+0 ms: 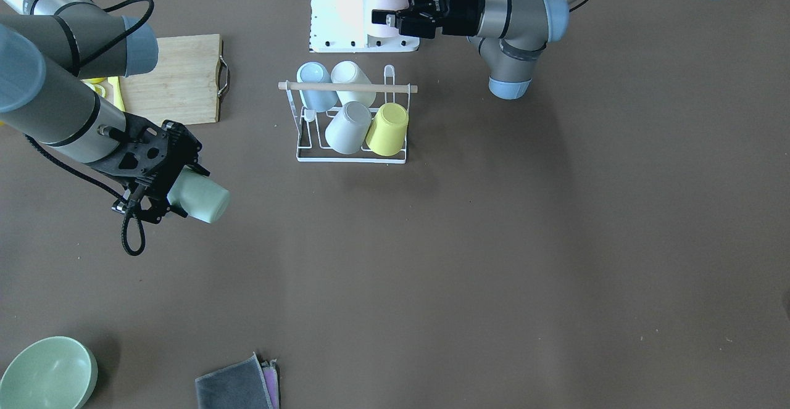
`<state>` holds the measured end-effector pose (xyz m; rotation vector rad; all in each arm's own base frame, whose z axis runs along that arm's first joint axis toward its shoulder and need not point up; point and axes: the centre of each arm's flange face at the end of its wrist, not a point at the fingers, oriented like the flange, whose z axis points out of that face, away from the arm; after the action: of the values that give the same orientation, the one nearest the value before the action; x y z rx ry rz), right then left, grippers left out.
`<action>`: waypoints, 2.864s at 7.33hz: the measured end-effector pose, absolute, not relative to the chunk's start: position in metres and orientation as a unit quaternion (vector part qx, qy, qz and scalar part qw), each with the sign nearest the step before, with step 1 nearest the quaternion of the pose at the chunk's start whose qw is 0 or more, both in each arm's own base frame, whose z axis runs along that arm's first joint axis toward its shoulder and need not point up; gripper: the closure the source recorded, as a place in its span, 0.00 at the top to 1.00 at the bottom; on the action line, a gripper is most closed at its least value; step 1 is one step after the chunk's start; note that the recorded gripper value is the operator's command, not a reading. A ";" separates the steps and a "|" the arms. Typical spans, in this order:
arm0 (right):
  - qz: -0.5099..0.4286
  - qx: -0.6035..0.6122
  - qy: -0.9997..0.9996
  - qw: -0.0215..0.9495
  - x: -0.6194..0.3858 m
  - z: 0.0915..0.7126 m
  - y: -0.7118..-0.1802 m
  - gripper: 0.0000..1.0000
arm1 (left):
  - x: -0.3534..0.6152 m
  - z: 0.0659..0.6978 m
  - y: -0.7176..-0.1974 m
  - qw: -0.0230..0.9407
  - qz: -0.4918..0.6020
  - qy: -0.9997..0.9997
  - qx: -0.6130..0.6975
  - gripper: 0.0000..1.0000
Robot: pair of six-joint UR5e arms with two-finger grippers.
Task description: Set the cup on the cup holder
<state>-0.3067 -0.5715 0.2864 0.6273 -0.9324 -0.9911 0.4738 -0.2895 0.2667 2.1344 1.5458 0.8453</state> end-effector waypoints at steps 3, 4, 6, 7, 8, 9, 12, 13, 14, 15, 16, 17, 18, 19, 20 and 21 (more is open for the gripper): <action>-0.371 0.356 -0.491 0.703 -0.295 0.271 -0.552 0.40 | 0.489 0.284 -0.288 0.181 0.304 0.545 0.760 0.61; -0.353 0.379 -0.505 0.690 -0.291 0.272 -0.546 0.40 | 0.494 0.287 -0.288 0.184 0.306 0.545 0.758 0.61; -0.309 0.424 -0.528 0.667 -0.291 0.276 -0.541 0.40 | 0.498 0.292 -0.290 0.192 0.311 0.548 0.753 0.61; -0.281 0.449 -0.545 0.650 -0.299 0.279 -0.535 0.40 | 0.499 0.294 -0.290 0.197 0.312 0.550 0.749 0.61; -0.256 0.471 -0.563 0.629 -0.310 0.285 -0.524 0.38 | 0.501 0.294 -0.291 0.203 0.314 0.553 0.744 0.61; -0.234 0.491 -0.580 0.606 -0.324 0.289 -0.509 0.38 | 0.503 0.295 -0.292 0.209 0.317 0.555 0.740 0.61; -0.189 0.541 -0.615 0.542 -0.358 0.294 -0.457 0.35 | 0.505 0.299 -0.298 0.224 0.322 0.553 0.735 0.61; -0.180 0.550 -0.624 0.525 -0.366 0.297 -0.439 0.35 | 0.506 0.301 -0.300 0.229 0.324 0.551 0.734 0.61; -0.176 0.558 -0.628 0.514 -0.373 0.301 -0.424 0.35 | 0.507 0.303 -0.302 0.233 0.326 0.549 0.733 0.61; -0.175 0.570 -0.622 0.508 -0.383 0.307 -0.410 0.35 | 0.509 0.304 -0.303 0.238 0.328 0.548 0.732 0.61; -0.175 0.586 -0.609 0.505 -0.393 0.312 -0.396 0.36 | 0.510 0.304 -0.304 0.243 0.328 0.546 0.731 0.61; -0.174 0.596 -0.598 0.507 -0.402 0.317 -0.385 0.36 | 0.511 0.305 -0.305 0.247 0.327 0.545 0.732 0.61; -0.173 0.608 -0.585 0.508 -0.413 0.319 -0.375 0.36 | 0.512 0.306 -0.307 0.252 0.327 0.544 0.731 0.61; -0.174 0.621 -0.572 0.507 -0.421 0.319 -0.365 0.37 | 0.513 0.306 -0.308 0.256 0.328 0.542 0.730 0.61; -0.174 0.630 -0.563 0.506 -0.424 0.318 -0.361 0.37 | 0.514 0.306 -0.309 0.260 0.328 0.541 0.729 0.61; -0.176 0.638 -0.554 0.505 -0.424 0.318 -0.361 0.41 | 0.515 0.306 -0.311 0.265 0.328 0.539 0.729 0.61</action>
<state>-0.4243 -0.3608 0.3177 1.5397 -1.3362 -0.4255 0.5152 -0.3106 0.3059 1.9702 1.4565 0.8871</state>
